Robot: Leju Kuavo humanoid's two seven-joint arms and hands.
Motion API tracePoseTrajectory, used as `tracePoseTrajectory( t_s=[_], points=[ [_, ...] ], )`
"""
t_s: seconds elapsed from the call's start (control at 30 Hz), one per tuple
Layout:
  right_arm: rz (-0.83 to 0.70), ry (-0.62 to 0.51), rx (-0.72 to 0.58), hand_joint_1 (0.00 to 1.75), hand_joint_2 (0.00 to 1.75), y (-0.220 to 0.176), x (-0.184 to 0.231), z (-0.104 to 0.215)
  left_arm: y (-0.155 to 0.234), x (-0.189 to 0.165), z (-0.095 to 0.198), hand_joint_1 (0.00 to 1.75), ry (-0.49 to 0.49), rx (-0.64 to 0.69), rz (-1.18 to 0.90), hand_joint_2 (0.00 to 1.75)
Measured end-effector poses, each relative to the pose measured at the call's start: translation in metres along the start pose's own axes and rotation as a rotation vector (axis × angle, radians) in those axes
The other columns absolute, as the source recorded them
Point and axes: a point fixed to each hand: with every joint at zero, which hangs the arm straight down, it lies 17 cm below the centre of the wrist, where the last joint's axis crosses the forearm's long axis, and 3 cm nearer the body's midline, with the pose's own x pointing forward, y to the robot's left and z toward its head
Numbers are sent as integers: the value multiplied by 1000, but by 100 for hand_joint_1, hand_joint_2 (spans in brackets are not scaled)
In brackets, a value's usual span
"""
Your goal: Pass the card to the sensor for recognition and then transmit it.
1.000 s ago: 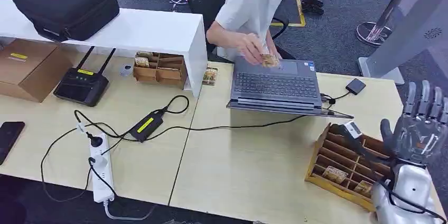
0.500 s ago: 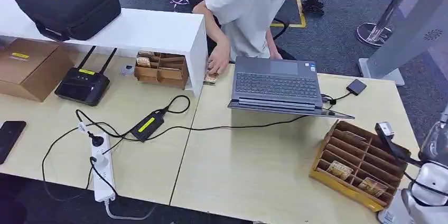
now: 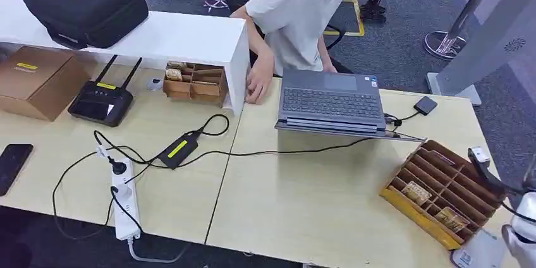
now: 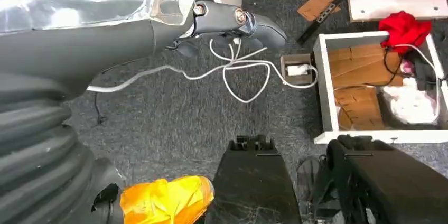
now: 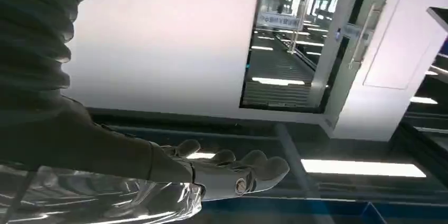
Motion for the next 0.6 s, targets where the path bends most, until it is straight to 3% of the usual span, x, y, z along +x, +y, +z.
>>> tracePoseTrajectory(
  t_s=[0.13,0.3,0.47,0.6],
  points=[
    [160,73,130,0,175,46,-64,1,3,-1,0,0,10,-31,-46,175],
    [409,117,362,0,175,135,-170,74,6,1,-2,0,10,-26,-68,175],
    [470,202,464,0,175,168,-243,128,9,0,-2,0,6,-16,-85,175],
    [373,229,430,0,175,168,-249,135,9,1,-2,0,4,-13,-84,175]
  ],
)
